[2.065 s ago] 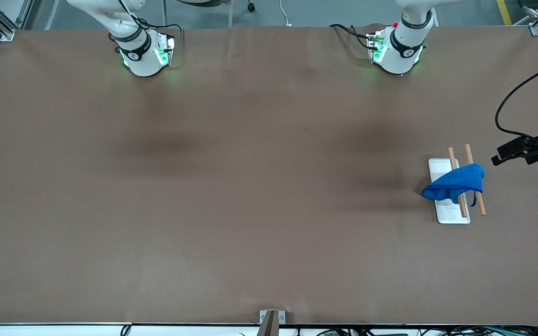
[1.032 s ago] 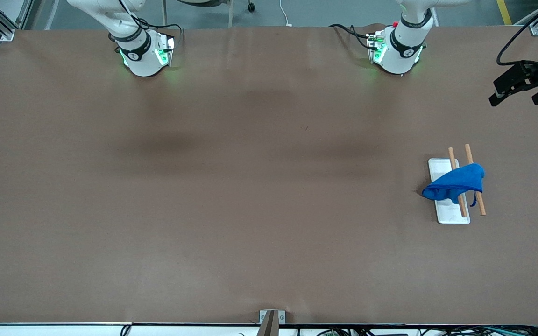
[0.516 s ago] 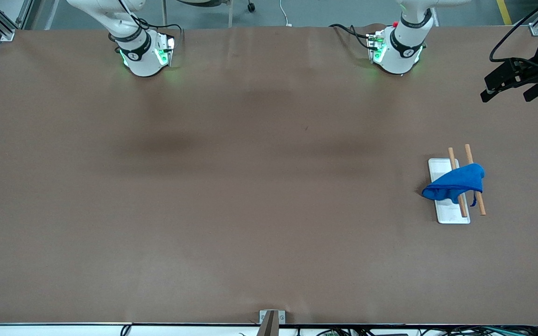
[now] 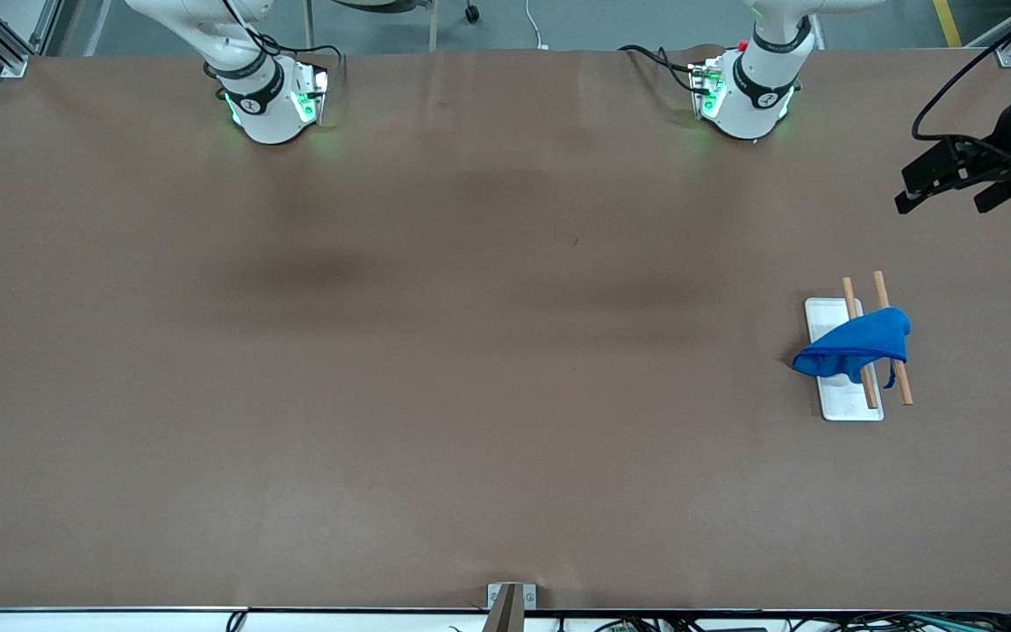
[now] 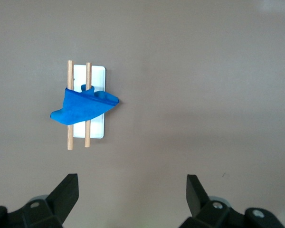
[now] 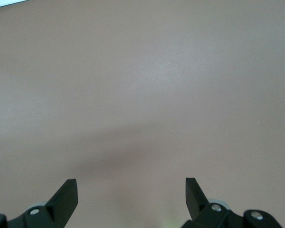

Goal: Right arm passes towel to left arm to hang

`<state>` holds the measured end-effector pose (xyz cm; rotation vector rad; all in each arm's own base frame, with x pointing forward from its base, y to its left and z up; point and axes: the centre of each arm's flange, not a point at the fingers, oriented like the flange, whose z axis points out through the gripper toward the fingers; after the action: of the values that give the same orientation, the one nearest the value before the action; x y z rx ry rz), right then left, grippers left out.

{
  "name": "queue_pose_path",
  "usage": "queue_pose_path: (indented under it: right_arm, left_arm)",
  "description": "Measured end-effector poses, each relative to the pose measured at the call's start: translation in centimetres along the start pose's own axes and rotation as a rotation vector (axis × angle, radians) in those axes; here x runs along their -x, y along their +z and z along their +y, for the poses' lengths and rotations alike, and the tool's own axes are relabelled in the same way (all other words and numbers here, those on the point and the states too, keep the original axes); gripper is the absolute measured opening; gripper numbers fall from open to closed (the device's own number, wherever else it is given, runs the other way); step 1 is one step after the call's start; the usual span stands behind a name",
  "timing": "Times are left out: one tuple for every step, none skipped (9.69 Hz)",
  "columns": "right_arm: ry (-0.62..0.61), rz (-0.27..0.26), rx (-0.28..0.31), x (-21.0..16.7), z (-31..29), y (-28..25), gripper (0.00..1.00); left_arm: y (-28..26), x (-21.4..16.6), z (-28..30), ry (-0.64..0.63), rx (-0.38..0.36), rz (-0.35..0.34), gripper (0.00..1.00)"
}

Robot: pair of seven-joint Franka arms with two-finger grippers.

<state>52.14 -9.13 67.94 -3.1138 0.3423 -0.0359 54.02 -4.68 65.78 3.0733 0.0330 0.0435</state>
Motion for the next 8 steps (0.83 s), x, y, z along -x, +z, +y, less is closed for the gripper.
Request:
queue_pose_path:
  right_arm:
    - [0.000, 0.000, 0.000, 0.00, 0.01, 0.01, 1.00]
    - [0.000, 0.000, 0.000, -0.01, 0.03, 0.01, 1.00]
    - [0.001, 0.000, 0.000, -0.01, 0.04, 0.01, 1.00]
    - [0.001, 0.000, 0.000, -0.01, 0.04, 0.01, 1.00]
    - [0.001, 0.000, 0.000, -0.01, 0.04, 0.01, 1.00]
    - [0.001, 0.000, 0.000, -0.01, 0.04, 0.01, 1.00]
    - [0.001, 0.000, 0.000, -0.01, 0.04, 0.01, 1.00]
    - [0.001, 0.000, 0.000, -0.01, 0.05, 0.01, 1.00]
  left_arm:
    - [0.15, -0.74, 0.15, 0.003, 0.001, 0.001, 1.00]
    - [0.40, -1.18, 0.19, 0.003, 0.002, -0.001, 1.00]
    - [0.55, -1.32, -0.13, -0.003, 0.001, -0.005, 1.00]
    - [0.52, -1.33, -0.35, -0.007, 0.001, -0.005, 1.00]
    - [0.52, -1.32, -0.35, -0.007, 0.001, -0.006, 1.00]
    - [0.52, -1.29, -0.24, -0.005, 0.001, -0.006, 1.00]
    - [0.46, -1.24, -0.25, -0.005, 0.000, -0.005, 1.00]
    - [0.36, -1.17, -0.33, -0.006, 0.000, -0.004, 1.00]
